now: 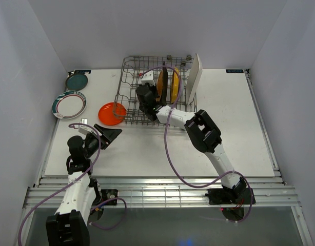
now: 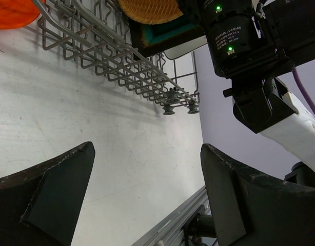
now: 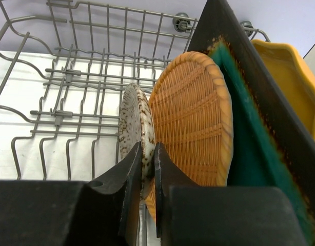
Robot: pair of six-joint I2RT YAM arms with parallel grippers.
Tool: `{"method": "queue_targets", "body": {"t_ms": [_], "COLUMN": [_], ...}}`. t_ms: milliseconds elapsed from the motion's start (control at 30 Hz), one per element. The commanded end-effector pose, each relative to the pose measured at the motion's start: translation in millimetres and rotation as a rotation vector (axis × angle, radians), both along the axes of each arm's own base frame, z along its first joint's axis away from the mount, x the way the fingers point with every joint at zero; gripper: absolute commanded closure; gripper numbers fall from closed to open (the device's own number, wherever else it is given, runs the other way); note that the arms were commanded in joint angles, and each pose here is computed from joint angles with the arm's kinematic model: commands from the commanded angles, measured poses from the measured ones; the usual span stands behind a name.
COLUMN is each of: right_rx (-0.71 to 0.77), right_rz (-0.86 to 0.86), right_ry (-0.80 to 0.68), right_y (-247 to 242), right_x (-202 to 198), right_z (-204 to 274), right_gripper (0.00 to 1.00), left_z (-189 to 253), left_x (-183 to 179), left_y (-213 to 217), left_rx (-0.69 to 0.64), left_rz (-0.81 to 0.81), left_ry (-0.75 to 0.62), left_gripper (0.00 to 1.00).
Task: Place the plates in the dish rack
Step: Insert the plate into the dish rack.
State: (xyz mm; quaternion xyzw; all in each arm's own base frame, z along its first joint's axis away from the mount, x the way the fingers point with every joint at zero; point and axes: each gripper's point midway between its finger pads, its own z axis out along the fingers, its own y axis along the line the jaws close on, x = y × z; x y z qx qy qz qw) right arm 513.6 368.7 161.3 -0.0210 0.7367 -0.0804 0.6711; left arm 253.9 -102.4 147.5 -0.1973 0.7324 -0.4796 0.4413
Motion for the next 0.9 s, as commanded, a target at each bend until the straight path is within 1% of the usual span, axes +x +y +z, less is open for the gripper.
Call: {"method": "queue_targets", "body": {"t_ms": [0,233,300,400,433,467,567,833,867], "right_rx": [-0.064,-0.07,-0.075,-0.042,-0.05,-0.012,0.013,0.008,0.005], "right_rz": [0.066,0.093,0.111,0.129,0.134,0.156,0.17,0.173,0.178], "right_ry": [0.146,0.172,0.2,0.237,0.262,0.263,0.283,0.309,0.315], "right_y": [9.2,16.6,18.4,19.3,15.7,19.0,17.3,17.4,17.6], "right_x": [-14.5,-13.2,-17.0,-23.0,-29.4,-32.6,-39.8,-42.3,-43.2], "right_z": [-67.1,-74.0,-79.7,-83.9,-93.7,-87.2,-91.0,-96.1,-96.8], "right_gripper": [0.92,0.92,0.92,0.92,0.92,0.92,0.85,0.77,0.71], "left_z": [1.0,1.6,2.9,3.3,3.6,3.6,3.7,3.7,3.8], "left_x": [-2.3,-2.4,-2.3,-2.9,-2.6,-2.6,-3.0,-3.0,-3.1], "left_y": [-2.0,-2.2,-2.2,-2.8,-2.6,-2.6,-2.8,-2.8,-3.0], "left_rx": [0.0,0.0,0.0,-0.001,0.0,0.0,-0.002,-0.002,-0.002], "left_rz": [-0.017,-0.018,-0.018,-0.022,-0.021,-0.021,-0.022,-0.022,-0.024], "left_ry": [-0.02,-0.023,-0.026,-0.028,-0.03,-0.03,-0.029,-0.029,-0.029], "left_gripper": [0.06,0.06,0.06,0.06,0.06,0.06,0.06,0.06,0.06]}}
